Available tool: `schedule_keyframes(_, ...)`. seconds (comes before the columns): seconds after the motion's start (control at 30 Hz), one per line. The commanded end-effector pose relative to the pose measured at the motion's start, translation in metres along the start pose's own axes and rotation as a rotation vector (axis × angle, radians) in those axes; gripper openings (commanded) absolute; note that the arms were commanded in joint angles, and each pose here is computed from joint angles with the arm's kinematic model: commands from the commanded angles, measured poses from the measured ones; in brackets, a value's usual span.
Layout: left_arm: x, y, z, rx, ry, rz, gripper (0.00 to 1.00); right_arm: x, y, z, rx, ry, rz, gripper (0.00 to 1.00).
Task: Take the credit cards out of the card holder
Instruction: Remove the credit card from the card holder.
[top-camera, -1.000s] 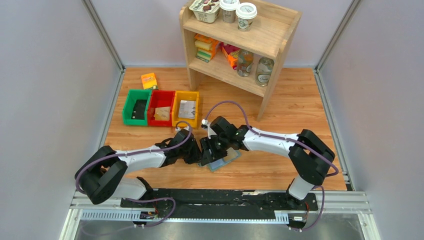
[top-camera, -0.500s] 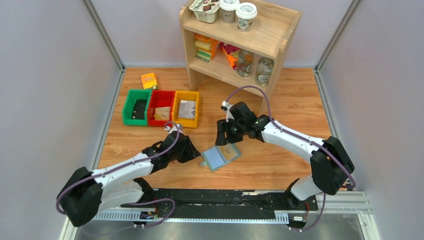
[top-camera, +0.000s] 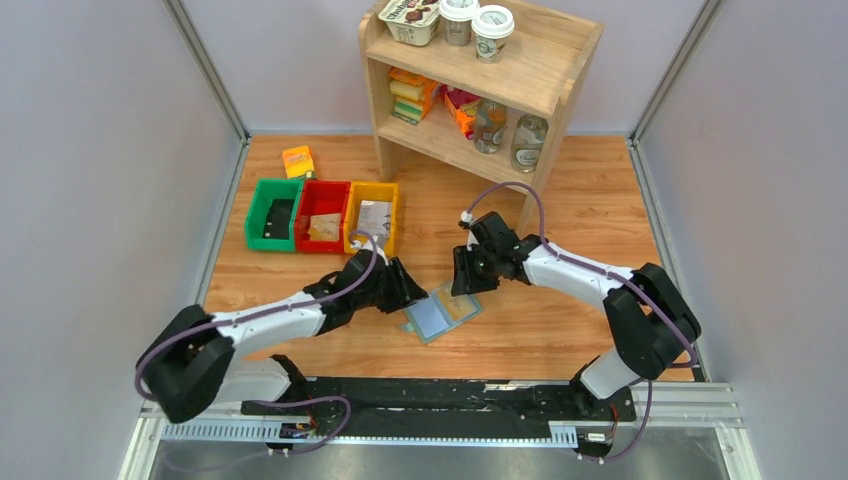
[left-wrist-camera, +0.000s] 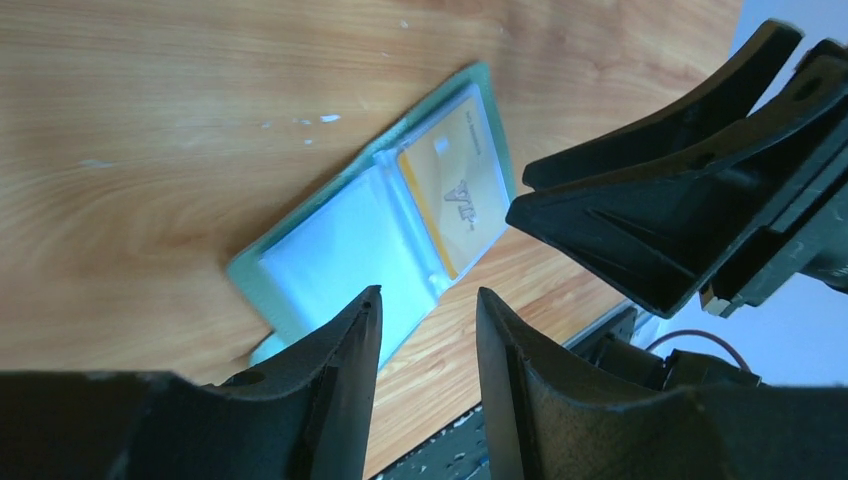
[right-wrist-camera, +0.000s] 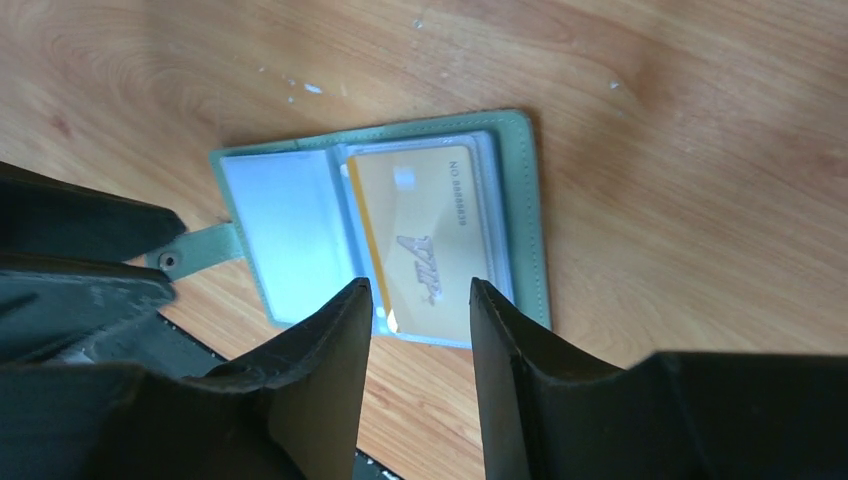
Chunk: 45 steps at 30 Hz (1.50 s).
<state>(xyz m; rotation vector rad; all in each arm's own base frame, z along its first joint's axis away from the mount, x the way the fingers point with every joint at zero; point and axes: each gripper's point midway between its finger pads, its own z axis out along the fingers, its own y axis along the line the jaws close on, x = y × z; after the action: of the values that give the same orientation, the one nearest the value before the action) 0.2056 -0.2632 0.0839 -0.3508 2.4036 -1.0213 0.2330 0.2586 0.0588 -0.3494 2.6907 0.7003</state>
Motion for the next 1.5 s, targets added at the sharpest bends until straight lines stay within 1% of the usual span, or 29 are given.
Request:
schedule_keyframes(0.0,0.004,-0.054,0.02,0.159,0.053,-0.016,0.48,-0.011,-0.011,0.005,0.028,-0.047,-0.012,0.43)
schedule_keyframes(0.07,0.01,-0.046,0.036,0.118,0.076,-0.034,0.47,-0.009,-0.013,0.008,0.029,-0.04,-0.009,0.43)
schedule_keyframes(0.13,0.014,-0.044,0.044,0.113,0.089,-0.065,0.47,-0.005,-0.014,0.011,0.024,-0.029,-0.007,0.43)
schedule_keyframes(0.17,0.013,-0.047,0.047,0.126,0.087,-0.078,0.47,-0.003,-0.014,0.012,0.023,-0.024,-0.005,0.43)
schedule_keyframes(0.2,0.017,-0.039,0.051,0.107,0.098,-0.096,0.47,-0.002,-0.015,0.013,0.022,-0.023,-0.003,0.43)
schedule_keyframes(0.4,0.029,-0.024,0.067,0.067,0.131,-0.138,0.46,0.008,-0.015,0.018,0.0,0.001,0.024,0.43)
schedule_keyframes(0.7,0.035,-0.004,0.071,0.014,0.123,-0.171,0.45,0.019,0.0,0.016,-0.094,0.007,0.078,0.4)
schedule_keyframes(0.9,0.034,-0.019,0.068,0.1,0.127,-0.174,0.44,0.027,-0.002,0.023,-0.099,0.025,0.117,0.39)
schedule_keyframes(1.03,0.024,-0.039,0.059,0.201,0.085,-0.183,0.37,0.031,-0.004,0.025,-0.098,0.03,0.135,0.39)
schedule_keyframes(1.17,0.015,-0.059,0.05,0.287,0.055,-0.174,0.26,0.034,-0.005,0.028,-0.097,0.041,0.157,0.4)
schedule_keyframes(1.23,0.014,-0.066,0.047,0.316,0.05,-0.169,0.22,0.034,-0.004,0.029,-0.103,0.041,0.173,0.4)
schedule_keyframes(1.37,0.014,-0.071,0.045,0.348,0.044,-0.163,0.17,0.037,-0.003,0.031,-0.113,0.046,0.204,0.4)
schedule_keyframes(1.47,0.017,-0.067,0.047,0.345,0.049,-0.165,0.15,0.039,-0.001,0.034,-0.125,0.055,0.227,0.4)
